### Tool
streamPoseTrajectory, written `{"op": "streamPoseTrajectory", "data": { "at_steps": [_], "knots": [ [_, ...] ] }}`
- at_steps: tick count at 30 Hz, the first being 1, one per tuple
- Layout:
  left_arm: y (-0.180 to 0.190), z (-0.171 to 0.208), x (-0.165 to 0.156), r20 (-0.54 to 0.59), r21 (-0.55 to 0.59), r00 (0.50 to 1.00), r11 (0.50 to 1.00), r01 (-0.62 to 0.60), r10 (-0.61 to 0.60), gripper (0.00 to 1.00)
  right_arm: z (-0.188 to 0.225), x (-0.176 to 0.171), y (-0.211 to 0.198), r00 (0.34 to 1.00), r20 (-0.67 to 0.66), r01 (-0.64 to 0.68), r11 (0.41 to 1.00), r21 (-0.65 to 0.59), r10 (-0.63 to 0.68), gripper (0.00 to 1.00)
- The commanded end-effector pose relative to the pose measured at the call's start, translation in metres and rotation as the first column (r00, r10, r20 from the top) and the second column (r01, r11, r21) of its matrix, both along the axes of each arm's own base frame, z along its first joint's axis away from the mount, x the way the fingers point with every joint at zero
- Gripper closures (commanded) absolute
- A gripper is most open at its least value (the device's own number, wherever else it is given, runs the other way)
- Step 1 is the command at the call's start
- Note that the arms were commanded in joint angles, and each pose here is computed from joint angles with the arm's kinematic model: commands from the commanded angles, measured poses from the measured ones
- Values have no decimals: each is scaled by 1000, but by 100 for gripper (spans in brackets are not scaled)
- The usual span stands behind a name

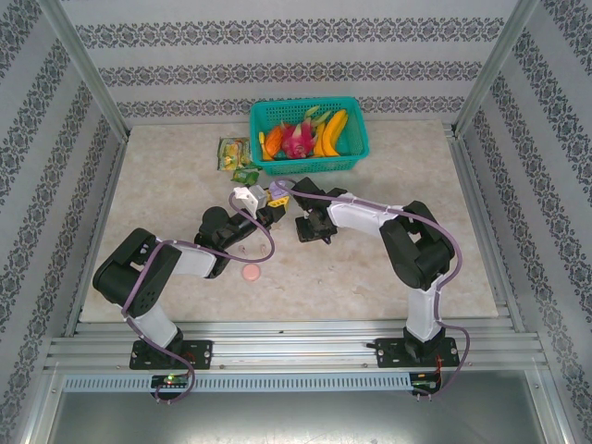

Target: Insert wireless bluetooth earbuds into charging case

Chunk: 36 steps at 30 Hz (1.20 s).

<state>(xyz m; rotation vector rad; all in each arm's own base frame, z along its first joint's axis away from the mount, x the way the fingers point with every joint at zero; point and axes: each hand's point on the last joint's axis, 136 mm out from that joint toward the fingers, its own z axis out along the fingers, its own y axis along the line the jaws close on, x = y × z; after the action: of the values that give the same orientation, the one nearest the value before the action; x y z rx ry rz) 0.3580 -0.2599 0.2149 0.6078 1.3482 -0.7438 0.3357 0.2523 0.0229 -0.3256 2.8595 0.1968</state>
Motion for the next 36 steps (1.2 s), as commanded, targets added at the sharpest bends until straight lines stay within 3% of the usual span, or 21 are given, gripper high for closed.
{"op": "streamPoseTrajectory", "data": {
  "at_steps": [1, 36],
  "knots": [
    [-2, 23, -5, 62, -49, 998, 999, 22, -19, 100, 15, 5, 0, 1000, 24, 4, 1000, -6, -4, 61],
    [-1, 24, -5, 70, -45, 997, 999, 17, -14, 100, -4, 14, 3, 984, -125, -138, 983, -119, 123, 58]
  ]
}}
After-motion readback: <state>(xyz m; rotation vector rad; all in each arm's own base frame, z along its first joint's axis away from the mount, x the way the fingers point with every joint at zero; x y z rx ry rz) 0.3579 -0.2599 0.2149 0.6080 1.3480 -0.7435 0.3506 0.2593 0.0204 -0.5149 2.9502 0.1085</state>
